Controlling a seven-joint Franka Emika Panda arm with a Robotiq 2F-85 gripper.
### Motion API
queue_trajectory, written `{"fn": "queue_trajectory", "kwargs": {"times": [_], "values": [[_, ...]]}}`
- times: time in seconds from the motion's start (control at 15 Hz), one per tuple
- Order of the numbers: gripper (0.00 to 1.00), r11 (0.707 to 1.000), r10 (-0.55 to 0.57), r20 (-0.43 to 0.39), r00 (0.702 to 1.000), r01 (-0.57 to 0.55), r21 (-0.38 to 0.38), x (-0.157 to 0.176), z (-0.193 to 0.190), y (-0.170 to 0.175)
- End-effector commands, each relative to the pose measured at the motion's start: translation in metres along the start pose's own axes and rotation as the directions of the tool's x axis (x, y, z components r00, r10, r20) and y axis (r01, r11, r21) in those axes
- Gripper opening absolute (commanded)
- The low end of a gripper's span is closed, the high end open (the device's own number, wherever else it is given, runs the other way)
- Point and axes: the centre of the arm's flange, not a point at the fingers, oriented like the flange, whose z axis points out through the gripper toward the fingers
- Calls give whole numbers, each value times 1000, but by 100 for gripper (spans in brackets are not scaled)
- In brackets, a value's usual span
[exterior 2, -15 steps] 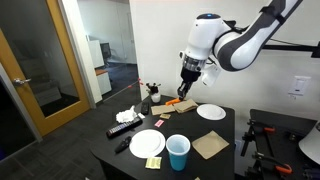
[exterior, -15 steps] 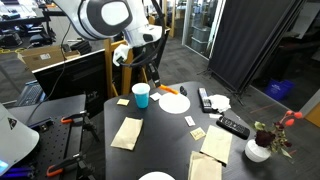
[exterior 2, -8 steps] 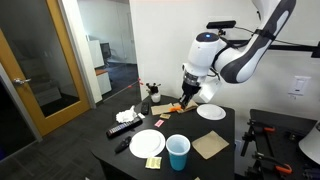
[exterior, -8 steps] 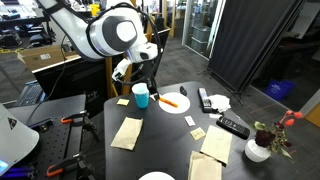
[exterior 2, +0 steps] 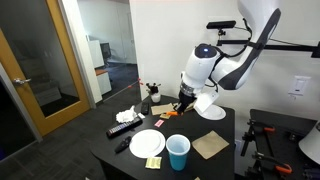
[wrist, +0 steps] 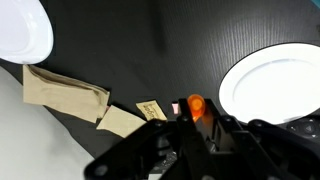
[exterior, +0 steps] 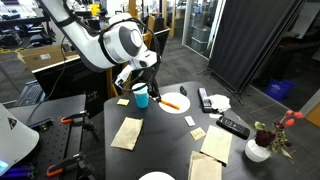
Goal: Remove the marker from the cup and put it on the table
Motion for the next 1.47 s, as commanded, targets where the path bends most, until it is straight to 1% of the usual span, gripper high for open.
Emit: {"fn": "queue_trajectory", "kwargs": {"times": [0.0,0.4,0.67,1.4], "values": [[5,999,38,-36,999,-38,12,-7,26,-9],[5,998,68,-32,997,-68,4,-19,56,-16],[5,998,68,-26,997,-68,5,-23,73,-15],[5,1000,23,-35,999,-24,-3,-25,102,-4]]}}
